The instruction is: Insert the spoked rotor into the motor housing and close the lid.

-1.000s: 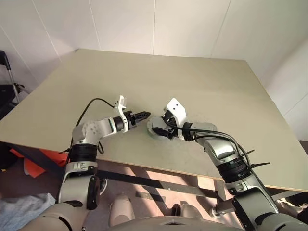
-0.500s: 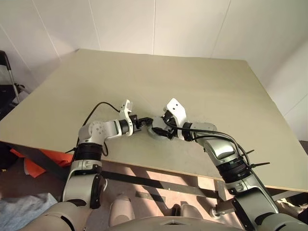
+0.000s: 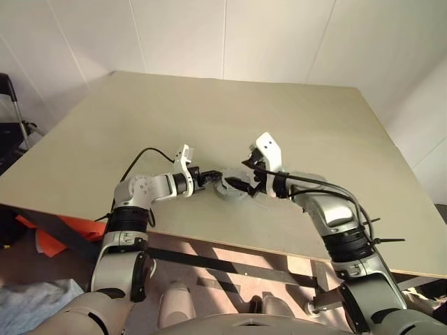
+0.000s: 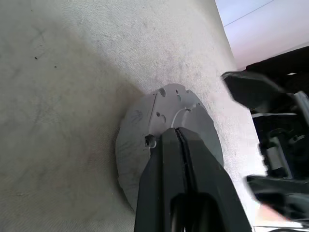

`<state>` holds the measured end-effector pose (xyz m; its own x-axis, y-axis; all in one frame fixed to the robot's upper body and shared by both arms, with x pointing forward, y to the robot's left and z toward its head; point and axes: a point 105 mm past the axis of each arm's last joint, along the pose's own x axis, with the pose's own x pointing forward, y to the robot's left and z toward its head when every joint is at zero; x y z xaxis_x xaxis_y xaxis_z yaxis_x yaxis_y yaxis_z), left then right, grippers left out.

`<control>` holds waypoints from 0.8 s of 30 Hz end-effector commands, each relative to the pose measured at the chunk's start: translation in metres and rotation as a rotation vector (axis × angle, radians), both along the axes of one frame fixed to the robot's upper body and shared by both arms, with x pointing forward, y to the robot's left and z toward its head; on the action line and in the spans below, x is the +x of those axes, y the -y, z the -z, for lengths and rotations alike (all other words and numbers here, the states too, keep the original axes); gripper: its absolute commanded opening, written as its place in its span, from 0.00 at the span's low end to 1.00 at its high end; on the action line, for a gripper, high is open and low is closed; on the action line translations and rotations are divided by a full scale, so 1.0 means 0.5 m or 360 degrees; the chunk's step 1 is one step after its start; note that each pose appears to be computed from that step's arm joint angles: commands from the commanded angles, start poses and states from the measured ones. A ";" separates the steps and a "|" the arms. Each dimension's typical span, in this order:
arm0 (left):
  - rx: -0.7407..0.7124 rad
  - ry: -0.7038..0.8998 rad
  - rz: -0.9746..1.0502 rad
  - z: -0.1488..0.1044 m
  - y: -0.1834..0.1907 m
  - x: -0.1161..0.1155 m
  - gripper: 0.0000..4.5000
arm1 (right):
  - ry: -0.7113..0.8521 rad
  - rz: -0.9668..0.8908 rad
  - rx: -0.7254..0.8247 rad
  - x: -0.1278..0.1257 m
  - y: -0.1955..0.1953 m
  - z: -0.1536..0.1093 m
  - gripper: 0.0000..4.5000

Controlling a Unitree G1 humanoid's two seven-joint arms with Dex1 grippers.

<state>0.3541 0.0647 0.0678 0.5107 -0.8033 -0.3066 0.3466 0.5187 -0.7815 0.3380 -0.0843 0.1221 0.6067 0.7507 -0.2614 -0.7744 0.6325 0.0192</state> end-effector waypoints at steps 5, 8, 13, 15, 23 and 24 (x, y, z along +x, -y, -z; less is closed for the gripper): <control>0.0059 -0.0035 0.0034 0.013 0.008 -0.003 0.00 | -0.0122 0.0009 0.0225 -0.029 0.027 -0.052 1.00; 0.0057 -0.0032 0.0042 0.013 0.011 -0.003 0.00 | -0.0398 0.0208 0.0248 -0.016 0.066 -0.009 1.00; 0.0058 -0.0030 0.0048 0.014 0.011 -0.004 0.00 | -0.0816 0.0490 0.0376 -0.012 0.117 0.051 1.00; 0.0062 -0.0028 0.0049 0.014 0.010 -0.004 0.00 | -0.0948 0.0544 0.0424 -0.017 0.122 0.067 1.00; 0.0077 -0.0018 0.0034 0.013 0.001 -0.002 0.00 | -0.1194 0.0391 0.0614 -0.045 0.058 0.055 1.00; 0.0080 -0.0017 0.0030 0.013 -0.001 -0.001 0.00 | -0.1204 0.0374 0.0634 -0.046 0.050 0.051 1.00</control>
<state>0.3556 0.0632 0.0701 0.5014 -0.8103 -0.3033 0.3677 0.5169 -0.7731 0.3122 -0.1163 0.0765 0.5193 0.7236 -0.4547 -0.2602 0.6407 0.7224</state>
